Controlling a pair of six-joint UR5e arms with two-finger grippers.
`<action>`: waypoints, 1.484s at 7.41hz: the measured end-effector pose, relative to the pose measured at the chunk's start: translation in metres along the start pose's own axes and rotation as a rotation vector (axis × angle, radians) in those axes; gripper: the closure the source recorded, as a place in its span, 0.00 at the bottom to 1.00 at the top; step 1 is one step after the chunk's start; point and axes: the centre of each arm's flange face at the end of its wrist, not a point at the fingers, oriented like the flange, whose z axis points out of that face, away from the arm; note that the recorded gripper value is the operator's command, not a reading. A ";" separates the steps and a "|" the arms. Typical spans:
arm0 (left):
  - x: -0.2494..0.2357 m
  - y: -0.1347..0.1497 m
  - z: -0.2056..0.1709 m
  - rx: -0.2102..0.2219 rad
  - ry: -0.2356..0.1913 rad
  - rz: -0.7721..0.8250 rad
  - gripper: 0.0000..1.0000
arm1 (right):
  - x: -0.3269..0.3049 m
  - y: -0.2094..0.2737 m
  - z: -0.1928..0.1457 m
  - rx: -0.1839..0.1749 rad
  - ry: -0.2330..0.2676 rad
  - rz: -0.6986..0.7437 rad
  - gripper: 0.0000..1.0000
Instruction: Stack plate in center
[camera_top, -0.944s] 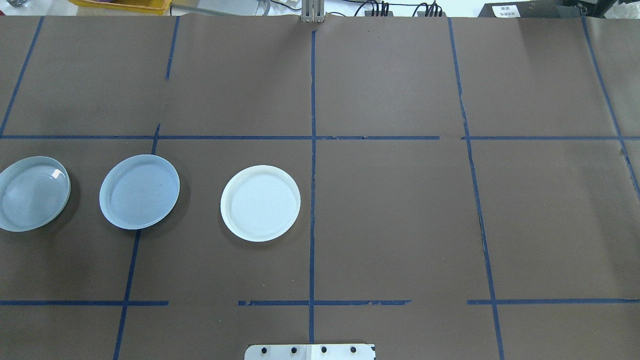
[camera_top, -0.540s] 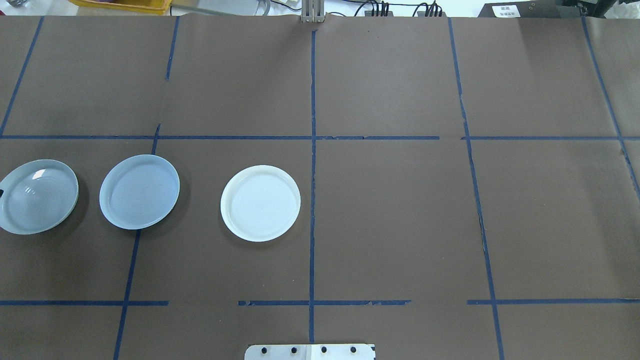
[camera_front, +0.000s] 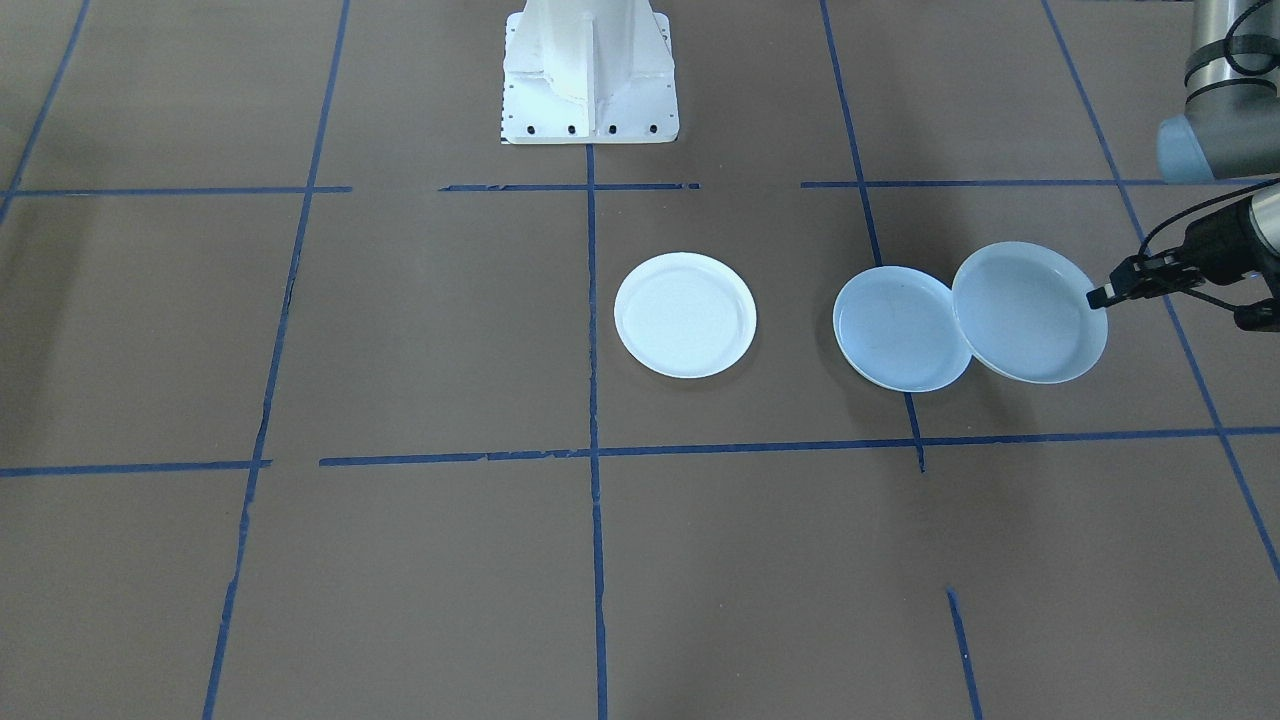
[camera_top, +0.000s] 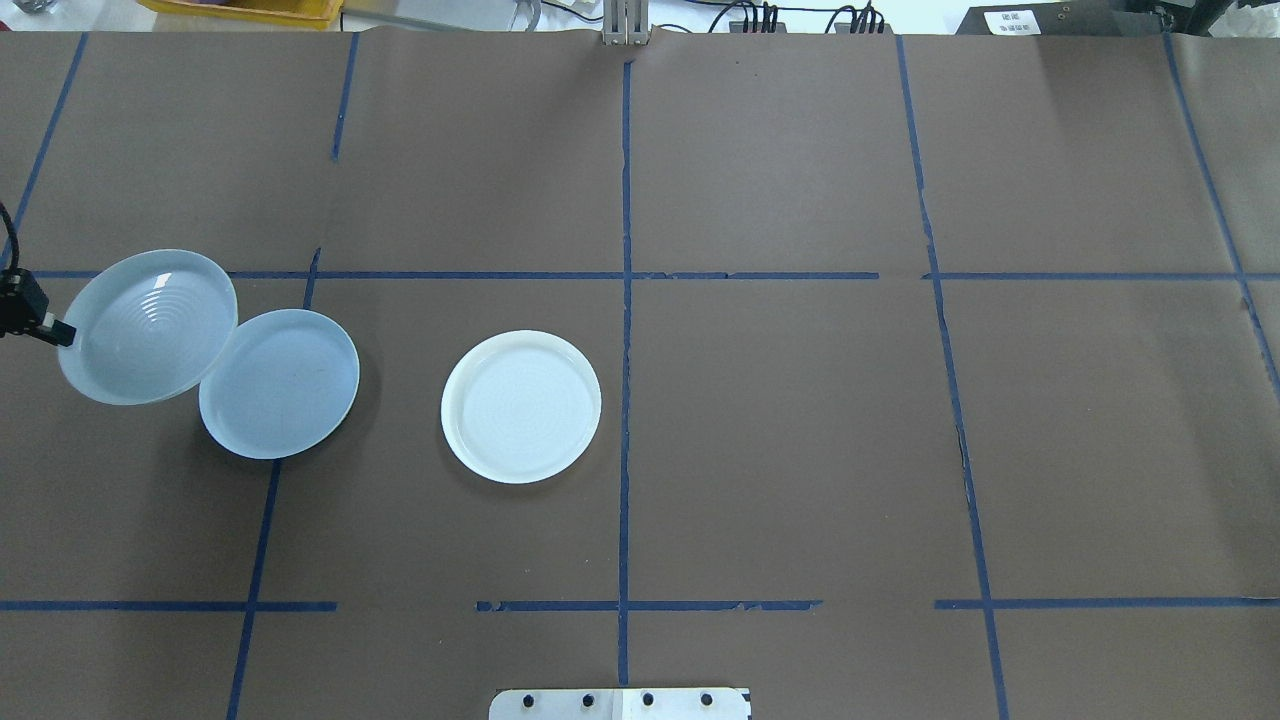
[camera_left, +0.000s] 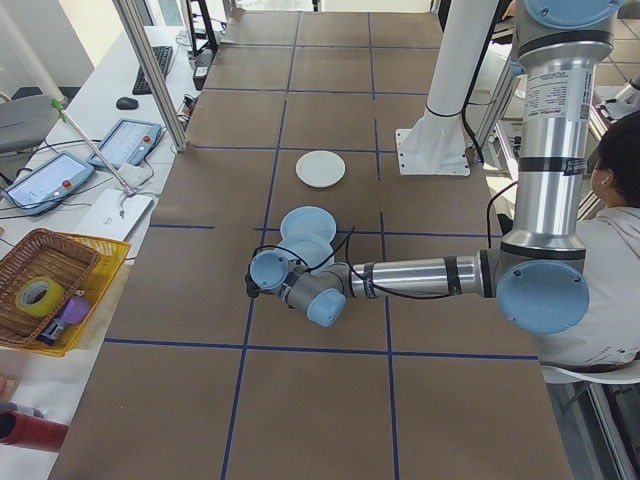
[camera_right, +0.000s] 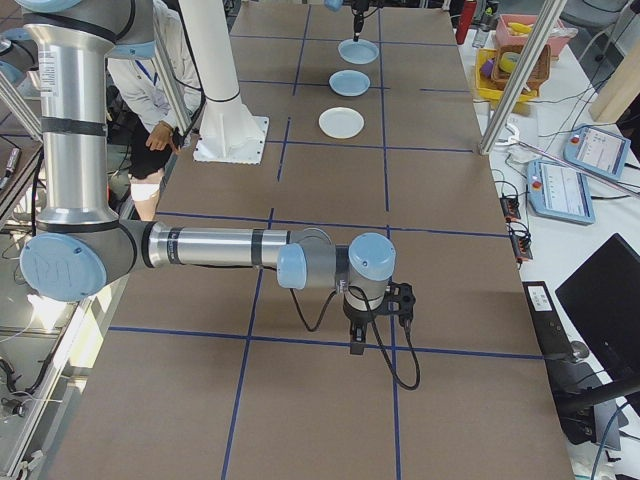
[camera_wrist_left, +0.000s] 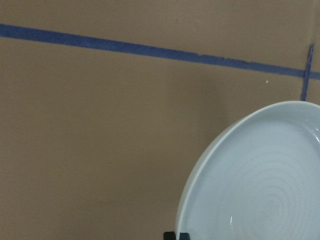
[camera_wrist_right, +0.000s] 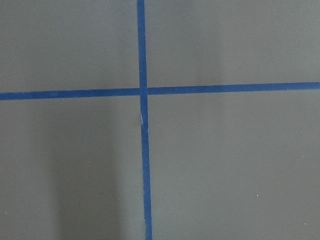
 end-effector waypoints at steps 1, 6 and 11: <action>0.023 0.005 0.019 -0.002 -0.020 -0.033 1.00 | 0.000 0.000 0.000 0.000 0.000 0.000 0.00; 0.064 0.017 0.073 -0.043 -0.055 -0.082 0.59 | 0.000 0.000 0.000 0.000 -0.001 0.001 0.00; 0.105 0.023 0.078 -0.056 -0.029 -0.042 0.01 | 0.000 0.000 0.000 0.000 0.000 0.000 0.00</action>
